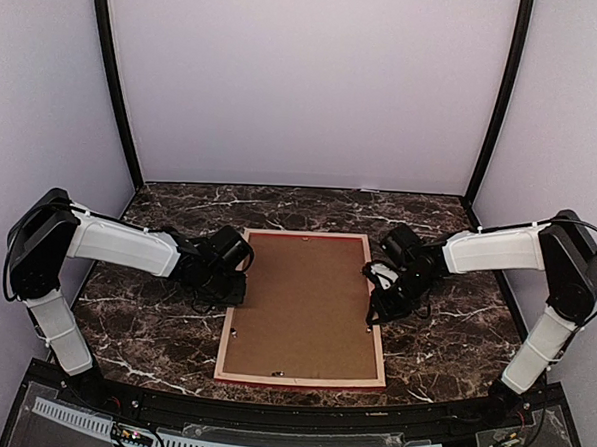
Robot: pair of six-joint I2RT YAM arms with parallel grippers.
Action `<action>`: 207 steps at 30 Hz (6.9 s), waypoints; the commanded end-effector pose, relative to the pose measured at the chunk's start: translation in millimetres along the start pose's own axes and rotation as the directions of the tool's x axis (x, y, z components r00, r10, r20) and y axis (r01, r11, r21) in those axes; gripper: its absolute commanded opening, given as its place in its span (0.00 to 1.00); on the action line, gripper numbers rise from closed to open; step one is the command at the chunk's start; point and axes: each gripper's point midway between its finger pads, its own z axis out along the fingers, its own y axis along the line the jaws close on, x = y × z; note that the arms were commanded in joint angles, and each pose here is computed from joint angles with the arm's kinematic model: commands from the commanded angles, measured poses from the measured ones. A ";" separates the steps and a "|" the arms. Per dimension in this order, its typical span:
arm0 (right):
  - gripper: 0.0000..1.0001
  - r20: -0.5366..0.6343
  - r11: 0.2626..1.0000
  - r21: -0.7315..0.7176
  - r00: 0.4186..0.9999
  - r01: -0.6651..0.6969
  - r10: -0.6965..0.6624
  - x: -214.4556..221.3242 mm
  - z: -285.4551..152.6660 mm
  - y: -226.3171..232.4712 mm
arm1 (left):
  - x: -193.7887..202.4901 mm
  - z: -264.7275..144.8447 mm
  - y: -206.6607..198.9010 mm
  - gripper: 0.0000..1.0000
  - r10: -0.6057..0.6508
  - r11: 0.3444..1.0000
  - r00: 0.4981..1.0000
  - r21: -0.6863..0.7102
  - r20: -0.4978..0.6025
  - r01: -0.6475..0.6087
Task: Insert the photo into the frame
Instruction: Rotate the photo frame at the center of the board.
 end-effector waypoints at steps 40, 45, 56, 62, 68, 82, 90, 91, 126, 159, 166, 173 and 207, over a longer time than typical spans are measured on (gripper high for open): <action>0.10 0.050 0.997 0.060 0.998 0.047 -0.050 -64.6 5.2 -36.4 | -2.6 -42.5 -5.3 0.64 0.134 0.990 0.991 0.045 0.000 -0.134; 0.08 0.029 0.989 0.069 0.991 0.128 -0.130 -77.5 10.7 -37.5 | -20.9 -60.3 -8.0 0.69 0.205 0.977 0.978 0.043 0.042 -0.207; 0.06 -0.021 0.933 -0.009 0.933 0.359 -0.360 -91.9 31.1 -15.2 | -80.3 -83.2 -17.5 0.83 0.245 0.953 0.958 0.143 0.147 -0.266; 0.07 -0.013 0.892 -0.064 0.893 0.448 -0.450 -101.6 34.8 6.5 | -99.7 -69.5 -9.7 0.88 0.263 0.945 0.954 0.160 0.145 -0.285; 0.13 -0.008 0.862 -0.101 0.866 0.496 -0.500 -110.0 31.3 19.1 | -118.7 -49.7 4.2 0.88 0.320 0.926 0.939 0.169 0.125 -0.338; 0.44 0.165 0.881 -0.114 0.883 0.460 -0.440 -137.8 -9.4 31.2 | -119.2 21.9 41.5 0.81 0.365 0.921 0.930 0.164 -0.049 -0.353; 0.45 0.211 0.924 -0.126 0.920 0.361 -0.331 -129.0 -16.4 28.8 | -120.7 42.4 30.3 0.75 0.391 0.903 0.919 0.220 -0.060 -0.370; 0.45 0.218 0.930 -0.128 0.924 0.345 -0.313 -127.5 -17.6 27.4 | -121.5 44.8 29.9 0.75 0.391 0.902 0.919 0.220 -0.057 -0.371; 0.56 0.291 0.986 0.045 0.946 -0.159 0.139 -65.7 -62.2 -52.3 | -54.3 47.9 99.0 0.12 0.014 1.000 0.995 -0.010 -0.096 -0.015; 0.54 0.213 0.950 0.069 0.934 -0.306 0.285 -9.7 -22.4 -80.5 | 44.9 -16.6 34.8 0.50 -0.101 0.973 0.991 0.199 -0.087 0.117; 0.40 0.213 0.945 0.055 0.929 -0.322 0.304 3.5 -22.5 -78.9 | 33.9 -24.0 39.4 0.56 -0.078 0.982 0.996 0.168 -0.046 0.085; 0.26 0.237 0.944 0.003 0.917 -0.331 0.321 6.8 -26.4 -71.3 | 17.1 -32.0 52.2 0.70 -0.040 0.997 0.999 0.073 0.010 0.040; 0.01 0.255 0.956 0.065 0.931 -0.285 0.260 -49.5 -18.9 -86.5 | 65.7 -42.5 22.9 0.73 0.108 0.966 0.983 0.251 -0.151 -0.067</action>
